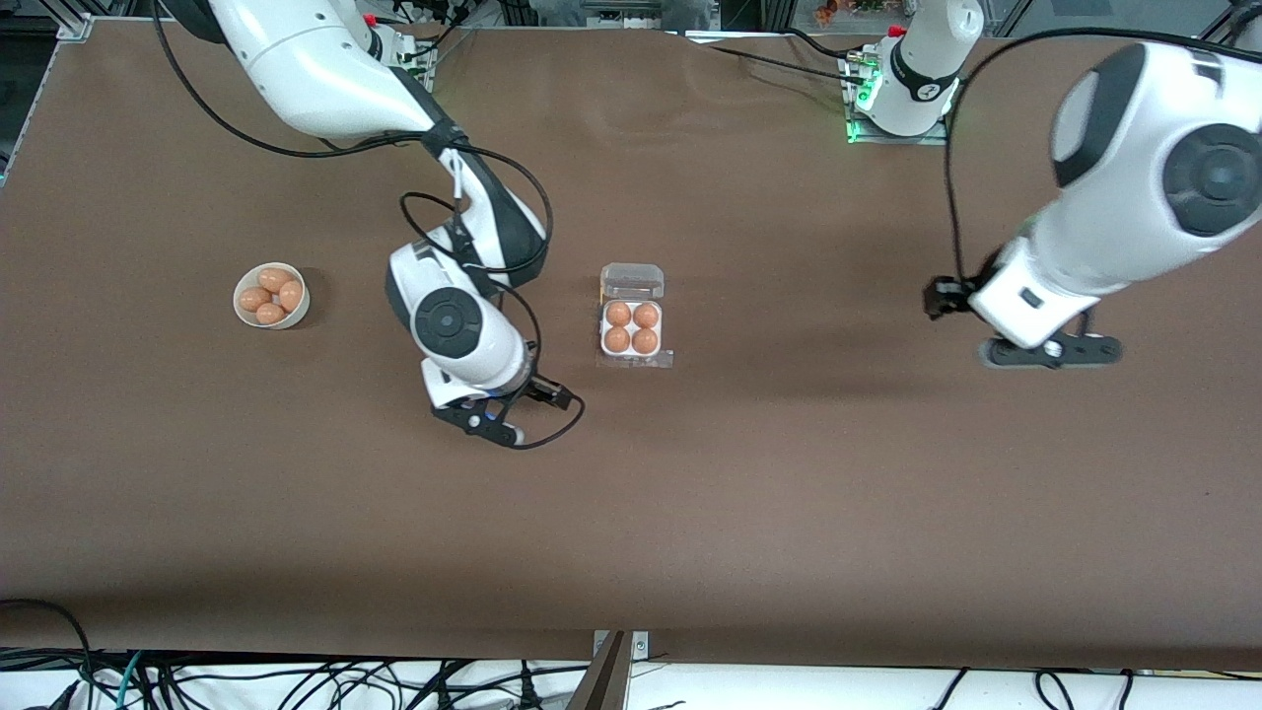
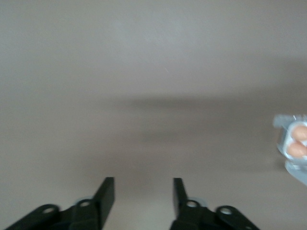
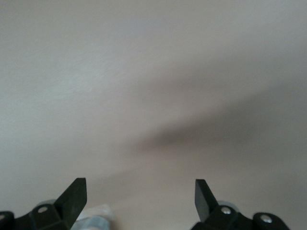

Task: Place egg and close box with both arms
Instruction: 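Withdraw the right gripper while the left gripper reaches toward the egg box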

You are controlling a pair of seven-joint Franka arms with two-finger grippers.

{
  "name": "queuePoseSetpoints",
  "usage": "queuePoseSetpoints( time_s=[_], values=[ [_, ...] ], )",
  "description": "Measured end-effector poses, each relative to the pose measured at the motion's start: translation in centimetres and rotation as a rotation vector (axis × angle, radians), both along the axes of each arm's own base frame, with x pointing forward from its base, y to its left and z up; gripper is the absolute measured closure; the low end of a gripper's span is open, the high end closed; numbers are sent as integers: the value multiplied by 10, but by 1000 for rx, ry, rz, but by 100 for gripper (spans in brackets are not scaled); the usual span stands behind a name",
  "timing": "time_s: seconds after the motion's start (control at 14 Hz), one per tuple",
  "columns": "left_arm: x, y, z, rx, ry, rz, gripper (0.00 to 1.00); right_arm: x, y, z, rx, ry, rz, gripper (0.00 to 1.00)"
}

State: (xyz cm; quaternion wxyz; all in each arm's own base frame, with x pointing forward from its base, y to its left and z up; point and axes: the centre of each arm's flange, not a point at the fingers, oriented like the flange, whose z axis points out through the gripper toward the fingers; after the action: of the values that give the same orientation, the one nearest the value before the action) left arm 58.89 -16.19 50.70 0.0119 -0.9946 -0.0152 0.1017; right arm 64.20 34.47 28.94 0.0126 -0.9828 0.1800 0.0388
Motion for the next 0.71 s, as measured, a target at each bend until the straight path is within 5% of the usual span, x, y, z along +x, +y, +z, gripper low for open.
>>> queuePoseSetpoints(
  time_s=[0.29,0.71],
  values=[
    [-41,-97,-13,-55,124,42,84,17,-60,48,-14,17,100,0],
    [-100,-225,-93,-18,346,101,91,21,-178,131,-49,-31,331,0]
  ],
)
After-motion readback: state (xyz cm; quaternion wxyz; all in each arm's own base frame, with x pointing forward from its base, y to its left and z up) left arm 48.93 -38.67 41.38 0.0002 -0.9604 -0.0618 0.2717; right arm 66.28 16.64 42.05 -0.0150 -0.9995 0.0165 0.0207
